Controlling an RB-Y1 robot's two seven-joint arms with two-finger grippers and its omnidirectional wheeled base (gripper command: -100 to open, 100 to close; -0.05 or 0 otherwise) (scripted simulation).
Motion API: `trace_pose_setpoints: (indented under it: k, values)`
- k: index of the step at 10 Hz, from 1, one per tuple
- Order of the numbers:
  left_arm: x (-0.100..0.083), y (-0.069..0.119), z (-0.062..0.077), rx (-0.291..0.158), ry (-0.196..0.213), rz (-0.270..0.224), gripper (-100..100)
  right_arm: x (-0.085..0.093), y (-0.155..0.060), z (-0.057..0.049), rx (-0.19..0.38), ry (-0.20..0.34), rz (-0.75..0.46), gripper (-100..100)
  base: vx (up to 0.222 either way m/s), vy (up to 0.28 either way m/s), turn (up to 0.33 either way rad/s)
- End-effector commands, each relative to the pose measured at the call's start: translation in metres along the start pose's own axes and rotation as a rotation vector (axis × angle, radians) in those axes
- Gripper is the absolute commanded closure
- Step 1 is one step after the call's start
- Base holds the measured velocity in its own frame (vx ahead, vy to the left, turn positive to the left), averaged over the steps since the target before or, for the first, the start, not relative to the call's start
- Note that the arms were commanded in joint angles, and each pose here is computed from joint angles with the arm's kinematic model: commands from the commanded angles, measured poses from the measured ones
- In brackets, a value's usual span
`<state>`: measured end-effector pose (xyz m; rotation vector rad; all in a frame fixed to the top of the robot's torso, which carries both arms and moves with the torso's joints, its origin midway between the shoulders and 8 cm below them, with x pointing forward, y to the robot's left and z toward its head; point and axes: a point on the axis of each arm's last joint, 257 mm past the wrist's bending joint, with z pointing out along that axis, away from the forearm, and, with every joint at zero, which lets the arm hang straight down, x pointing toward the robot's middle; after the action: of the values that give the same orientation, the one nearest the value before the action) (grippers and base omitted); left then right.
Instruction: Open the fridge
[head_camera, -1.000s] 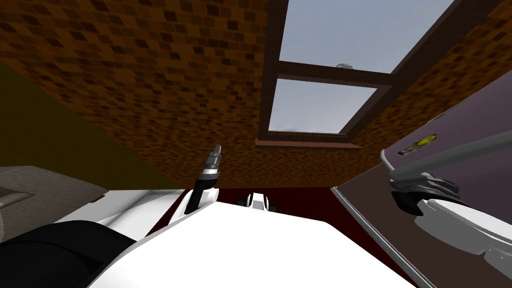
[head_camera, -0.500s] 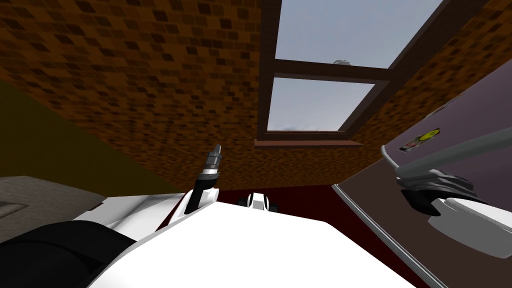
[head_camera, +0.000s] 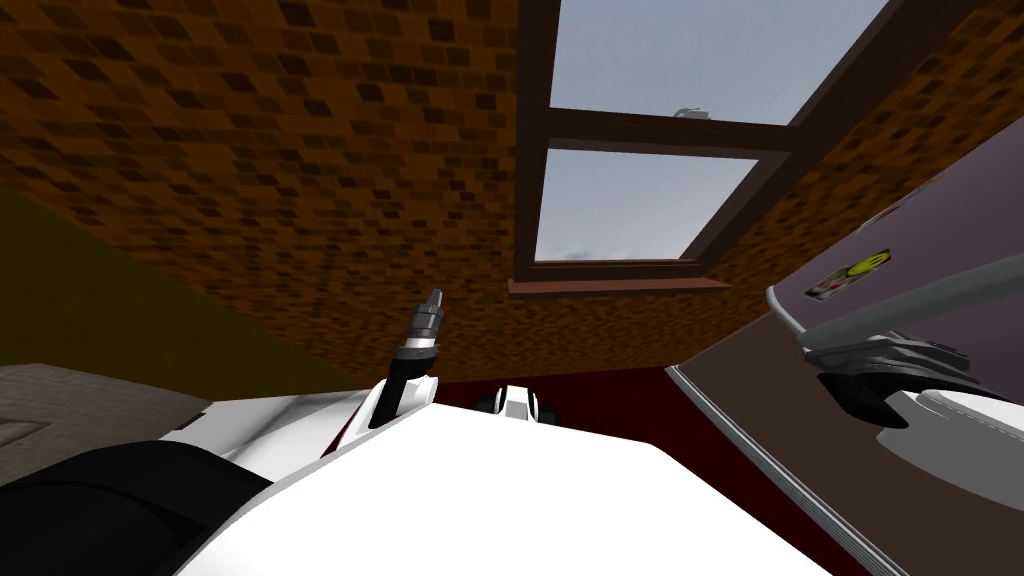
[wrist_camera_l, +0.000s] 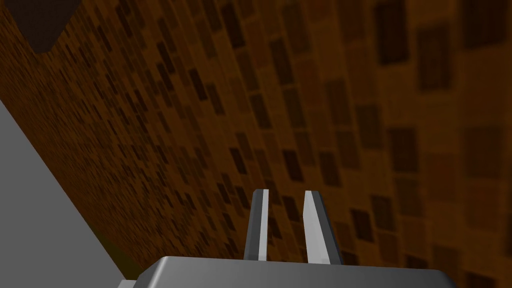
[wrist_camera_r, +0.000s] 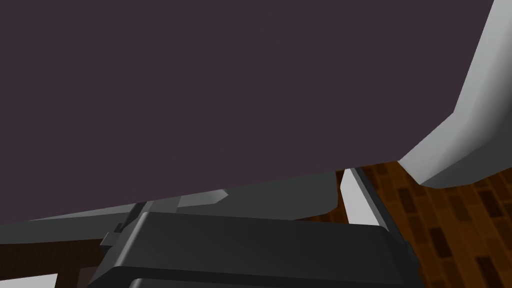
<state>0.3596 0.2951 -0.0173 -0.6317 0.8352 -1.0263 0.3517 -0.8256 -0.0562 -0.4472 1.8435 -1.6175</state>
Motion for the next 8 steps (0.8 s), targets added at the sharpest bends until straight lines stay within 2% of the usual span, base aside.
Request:
trace_pose_setpoints:
  k: [1, 2, 3, 8]
  values:
    - [0.000, 0.000, 0.000, 0.000, 0.000, 0.000, 0, -0.009, -0.024, 0.007, 0.024, -0.014, -0.004, -100, 0.007, 0.031, -0.019]
    - [0.000, 0.000, 0.000, 0.000, 0.000, 0.000, 0, -0.002, -0.005, 0.003, 0.001, -0.002, 0.000, -100, -0.005, 0.013, -0.016]
    - [0.000, 0.000, 0.000, 0.000, 0.000, 0.000, 0, 0.000, -0.004, 0.003, -0.002, 0.001, 0.002, 0, -0.004, 0.005, -0.014]
    - [0.000, 0.000, 0.000, 0.000, 0.000, 0.000, 0, 0.003, -0.001, 0.002, -0.005, 0.008, 0.012, 0, 0.000, 0.000, 0.000]
